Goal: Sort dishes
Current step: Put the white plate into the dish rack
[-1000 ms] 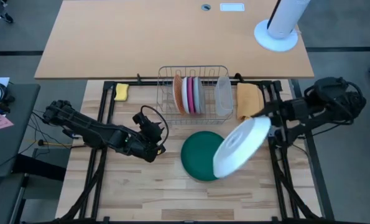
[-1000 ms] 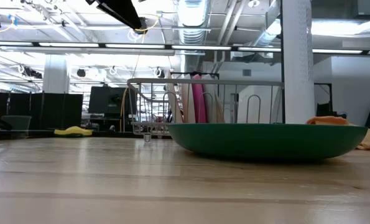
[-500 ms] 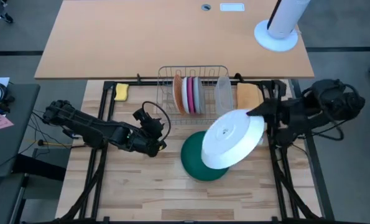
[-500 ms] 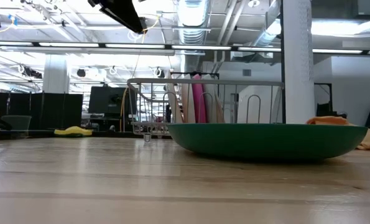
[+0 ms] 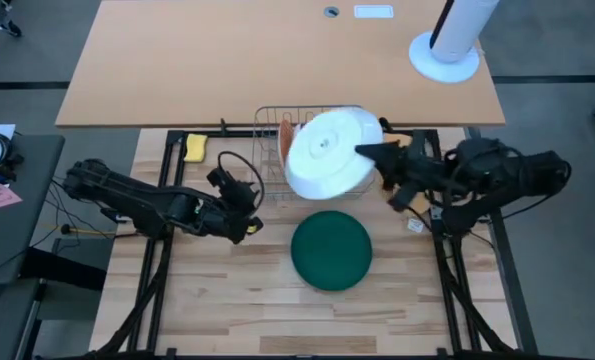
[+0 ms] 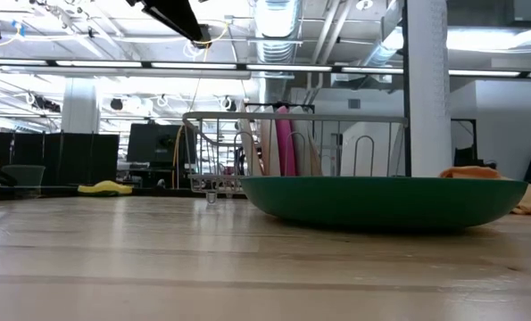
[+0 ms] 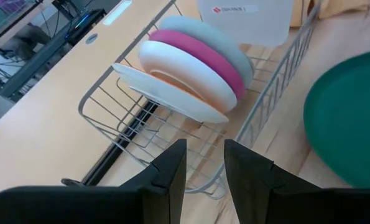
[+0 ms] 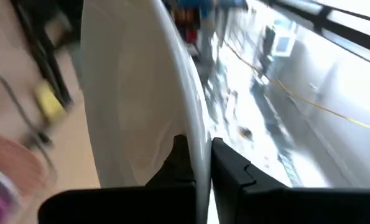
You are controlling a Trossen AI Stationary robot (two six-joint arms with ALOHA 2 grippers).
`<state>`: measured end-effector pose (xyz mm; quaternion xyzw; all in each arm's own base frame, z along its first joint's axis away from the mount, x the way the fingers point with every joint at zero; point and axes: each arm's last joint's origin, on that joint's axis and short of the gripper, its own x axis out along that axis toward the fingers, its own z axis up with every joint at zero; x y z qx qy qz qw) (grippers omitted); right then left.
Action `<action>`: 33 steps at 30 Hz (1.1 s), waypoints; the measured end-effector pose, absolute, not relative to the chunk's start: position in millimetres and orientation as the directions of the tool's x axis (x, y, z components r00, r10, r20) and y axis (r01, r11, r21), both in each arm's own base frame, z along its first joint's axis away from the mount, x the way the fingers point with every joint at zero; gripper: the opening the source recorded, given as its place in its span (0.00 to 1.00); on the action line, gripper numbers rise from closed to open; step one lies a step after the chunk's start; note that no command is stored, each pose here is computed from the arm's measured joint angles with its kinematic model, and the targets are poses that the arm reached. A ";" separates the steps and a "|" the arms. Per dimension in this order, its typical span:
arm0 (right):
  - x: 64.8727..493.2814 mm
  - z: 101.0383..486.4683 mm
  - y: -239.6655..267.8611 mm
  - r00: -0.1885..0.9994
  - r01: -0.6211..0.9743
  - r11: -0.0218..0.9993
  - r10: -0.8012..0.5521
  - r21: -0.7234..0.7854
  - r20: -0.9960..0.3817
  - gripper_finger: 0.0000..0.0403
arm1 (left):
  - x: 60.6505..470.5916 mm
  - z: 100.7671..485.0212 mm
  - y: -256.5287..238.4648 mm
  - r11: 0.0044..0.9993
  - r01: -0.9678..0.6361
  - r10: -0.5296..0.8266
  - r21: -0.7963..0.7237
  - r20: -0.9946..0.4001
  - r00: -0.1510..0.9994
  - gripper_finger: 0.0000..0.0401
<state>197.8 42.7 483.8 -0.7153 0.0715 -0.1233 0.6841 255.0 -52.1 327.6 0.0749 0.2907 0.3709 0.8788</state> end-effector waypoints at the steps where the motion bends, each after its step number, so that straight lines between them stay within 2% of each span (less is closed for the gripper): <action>1: 204.2 485.5 42.0 0.947 0.062 -0.093 -0.308 -0.994 0.088 0.05 | 253.2 329.6 -51.4 0.714 -0.614 0.695 0.337 -0.452 0.559 0.26; 9: 261.4 468.8 28.5 0.897 -0.153 -0.309 -0.441 -0.939 -0.002 0.05 | 238.8 332.2 -52.1 0.717 -0.641 0.677 0.273 -0.489 0.550 0.26; 15: 307.5 446.3 21.0 0.872 -0.272 -0.428 -0.488 -0.862 -0.033 0.05 | 225.6 322.5 -50.6 0.654 -0.685 0.729 0.320 -0.507 0.460 0.26; 20: 342.7 424.5 15.4 0.864 -0.336 -0.531 -0.503 -0.778 -0.031 0.05 | 219.3 295.1 -45.2 0.592 -0.688 0.790 0.420 -0.471 0.392 0.26; 33: 402.5 350.9 -52.0 0.748 -0.604 -0.537 -0.637 -0.590 -0.185 0.05 | 205.1 242.0 -19.4 0.513 -0.620 0.839 0.594 -0.499 0.218 0.26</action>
